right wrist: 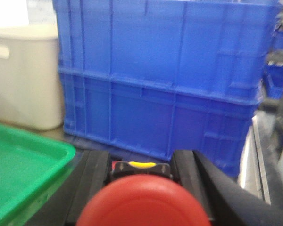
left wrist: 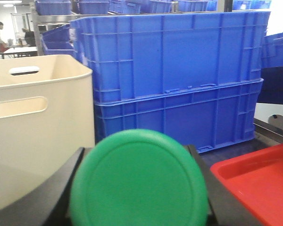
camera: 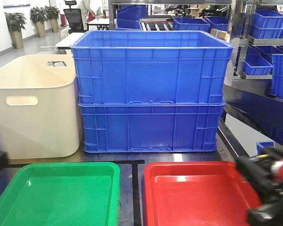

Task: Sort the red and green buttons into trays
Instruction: 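Lower the green button with the left gripper over the green tray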

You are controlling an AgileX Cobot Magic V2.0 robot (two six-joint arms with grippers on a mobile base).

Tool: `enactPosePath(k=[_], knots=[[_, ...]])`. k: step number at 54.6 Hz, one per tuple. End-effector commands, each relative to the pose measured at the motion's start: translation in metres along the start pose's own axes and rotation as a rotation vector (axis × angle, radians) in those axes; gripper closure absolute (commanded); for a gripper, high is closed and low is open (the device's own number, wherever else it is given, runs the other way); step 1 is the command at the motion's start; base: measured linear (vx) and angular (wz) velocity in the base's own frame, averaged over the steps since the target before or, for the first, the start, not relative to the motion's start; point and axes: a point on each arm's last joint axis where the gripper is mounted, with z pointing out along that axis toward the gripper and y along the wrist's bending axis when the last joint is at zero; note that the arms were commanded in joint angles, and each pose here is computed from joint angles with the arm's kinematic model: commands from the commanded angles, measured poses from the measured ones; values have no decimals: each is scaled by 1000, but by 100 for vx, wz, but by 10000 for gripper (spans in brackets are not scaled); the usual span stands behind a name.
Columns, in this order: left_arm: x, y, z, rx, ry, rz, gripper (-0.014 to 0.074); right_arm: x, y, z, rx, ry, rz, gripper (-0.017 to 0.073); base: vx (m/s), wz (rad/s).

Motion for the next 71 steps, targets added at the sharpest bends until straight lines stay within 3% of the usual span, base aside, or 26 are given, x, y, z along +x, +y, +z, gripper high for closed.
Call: enactPosePath(k=[1,19,33,39,50,59,64,71], knots=[[-9,-3,17,40,-92,-16,591,-10,3,15,-45,-81,-2,568,0,0],[62,-4,84,74,133,-47,590,46,6,73,-82,135,23,565,0,0],[87,-5,101,91,175,-64,571,73,8,92,-95,215,47,536,0,0],[96,-5,104,87,217,-65,533,80,6,96,-74,237,93,482,0,0],[100,-5,105,85,236,-66,353,85,5,99,-51,253,141,260,0,0],[103,-5,106,85,245,-67,123,85,5,99,-51,253,141,52,0,0],[103,-5,106,85,245,-67,15,85,5,99,-51,253,141,-8,0,0],[103,-5,106,85,245,-67,-69,85,5,99,-51,253,141,-27,0,0]])
